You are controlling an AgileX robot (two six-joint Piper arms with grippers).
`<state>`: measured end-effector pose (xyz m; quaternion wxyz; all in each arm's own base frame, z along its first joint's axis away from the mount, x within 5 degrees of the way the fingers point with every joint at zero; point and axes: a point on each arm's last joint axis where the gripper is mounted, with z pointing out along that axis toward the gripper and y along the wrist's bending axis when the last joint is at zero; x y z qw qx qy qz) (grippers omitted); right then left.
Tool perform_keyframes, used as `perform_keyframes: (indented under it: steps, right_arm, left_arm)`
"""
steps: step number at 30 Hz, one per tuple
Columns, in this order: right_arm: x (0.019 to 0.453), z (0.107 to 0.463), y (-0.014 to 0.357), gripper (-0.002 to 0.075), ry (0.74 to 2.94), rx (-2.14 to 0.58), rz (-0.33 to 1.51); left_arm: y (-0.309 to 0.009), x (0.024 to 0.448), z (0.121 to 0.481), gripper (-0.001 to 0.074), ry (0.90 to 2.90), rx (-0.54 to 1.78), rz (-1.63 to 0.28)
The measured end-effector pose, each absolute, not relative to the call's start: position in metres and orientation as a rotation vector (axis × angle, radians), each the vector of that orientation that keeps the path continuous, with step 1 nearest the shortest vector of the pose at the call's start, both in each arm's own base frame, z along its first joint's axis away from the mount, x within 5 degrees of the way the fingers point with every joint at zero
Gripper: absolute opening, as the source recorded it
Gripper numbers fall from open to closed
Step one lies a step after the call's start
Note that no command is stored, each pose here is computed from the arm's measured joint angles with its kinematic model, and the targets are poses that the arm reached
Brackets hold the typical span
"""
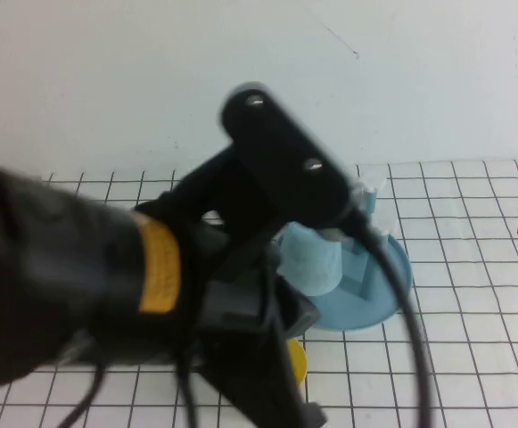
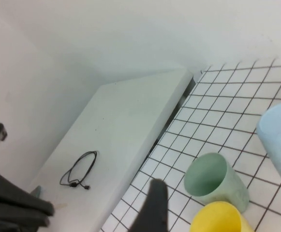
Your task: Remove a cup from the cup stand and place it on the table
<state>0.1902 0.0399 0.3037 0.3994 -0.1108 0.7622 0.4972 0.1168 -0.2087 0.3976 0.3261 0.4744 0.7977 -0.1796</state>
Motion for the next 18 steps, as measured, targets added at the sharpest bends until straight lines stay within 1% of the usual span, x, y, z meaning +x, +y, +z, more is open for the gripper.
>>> perform_keyframes:
  steps: [2, 6, 10, 11, 14, 18]
  right_arm:
    - [0.181, 0.311, 0.042, 0.0672, 1.910, -0.327, 1.225]
    - [0.160, 0.320, 0.047, 0.0591, 1.903, -0.439, 1.123]
    - [0.143, 0.324, 0.047, 0.0463, 1.922, -0.513, 0.938]
    - [0.139, 0.325, 0.047, 0.0416, 1.921, -0.520, 0.900]
    - [0.129, 0.330, 0.048, 0.0291, 1.897, -0.541, 0.827]
    - [0.114, 0.340, 0.052, 0.0121, 1.825, -0.573, 0.760]
  left_arm:
    - [-0.190, 0.106, 0.400, 0.0003, 2.020, 1.173, -0.536]
    - [-0.156, 0.087, 0.379, 0.0001, 1.954, 1.067, -0.629]
    - [-0.133, 0.074, 0.351, 0.0001, 1.908, 0.985, -0.700]
    - [-0.131, 0.073, 0.342, 0.0001, 1.900, 0.977, -0.708]
    - [-0.123, 0.068, 0.321, 0.0001, 1.869, 0.948, -0.737]
    - [-0.118, 0.066, 0.303, 0.0001, 1.806, 0.912, -0.775]
